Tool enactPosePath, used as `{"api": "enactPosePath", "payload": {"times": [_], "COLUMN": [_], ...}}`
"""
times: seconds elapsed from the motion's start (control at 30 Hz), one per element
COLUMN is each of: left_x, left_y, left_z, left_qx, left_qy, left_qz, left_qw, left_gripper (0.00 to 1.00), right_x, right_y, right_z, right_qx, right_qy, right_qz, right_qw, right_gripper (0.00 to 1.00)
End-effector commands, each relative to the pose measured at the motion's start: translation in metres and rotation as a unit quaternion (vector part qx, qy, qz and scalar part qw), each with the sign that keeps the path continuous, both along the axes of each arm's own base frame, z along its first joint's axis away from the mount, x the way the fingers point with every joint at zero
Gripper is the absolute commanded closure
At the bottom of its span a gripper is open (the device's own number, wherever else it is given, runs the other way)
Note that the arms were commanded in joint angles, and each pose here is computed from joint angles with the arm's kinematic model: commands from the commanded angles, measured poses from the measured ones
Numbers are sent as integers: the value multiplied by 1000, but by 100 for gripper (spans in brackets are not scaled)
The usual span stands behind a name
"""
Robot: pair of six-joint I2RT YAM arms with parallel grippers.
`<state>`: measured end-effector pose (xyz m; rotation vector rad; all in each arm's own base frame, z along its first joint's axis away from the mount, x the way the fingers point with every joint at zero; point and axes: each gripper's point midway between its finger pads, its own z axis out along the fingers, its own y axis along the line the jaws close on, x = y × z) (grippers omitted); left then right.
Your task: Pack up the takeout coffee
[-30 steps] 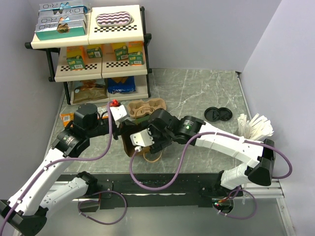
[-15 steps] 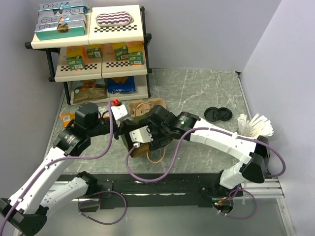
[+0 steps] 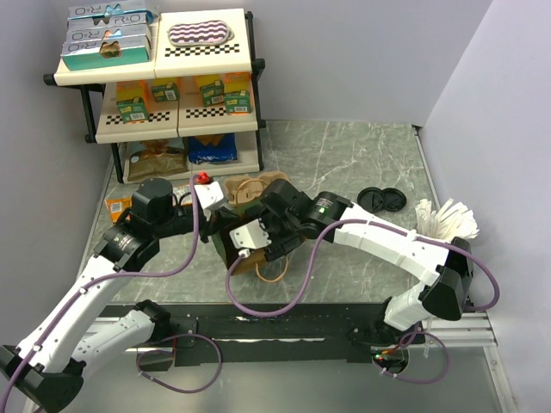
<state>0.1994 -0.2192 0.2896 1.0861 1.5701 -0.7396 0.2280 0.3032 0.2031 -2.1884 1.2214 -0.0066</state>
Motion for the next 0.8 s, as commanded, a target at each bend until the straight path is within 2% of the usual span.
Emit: {"api": "enactPosePath", "payload": {"times": [0.0,0.43,0.77], "left_x": [2,12,25], "left_y": [-4,1,7], "left_z": [3,1,0], "left_qx": [-7,-7,-7], "left_qy": [3,19,36], "left_qz": [-13,-4,-5], "left_qw": [1000,1000,999], "left_gripper": [99,99,99], "right_x": [9,25,48], "right_y": [8,14,18], "right_z": [7,-8,2], "right_qx": [6,-17,-1], "right_qy": [-23,-22,-75], "right_qz": [38,53,22], "right_qw": [999,998,997], "right_gripper": [100,100,100]}}
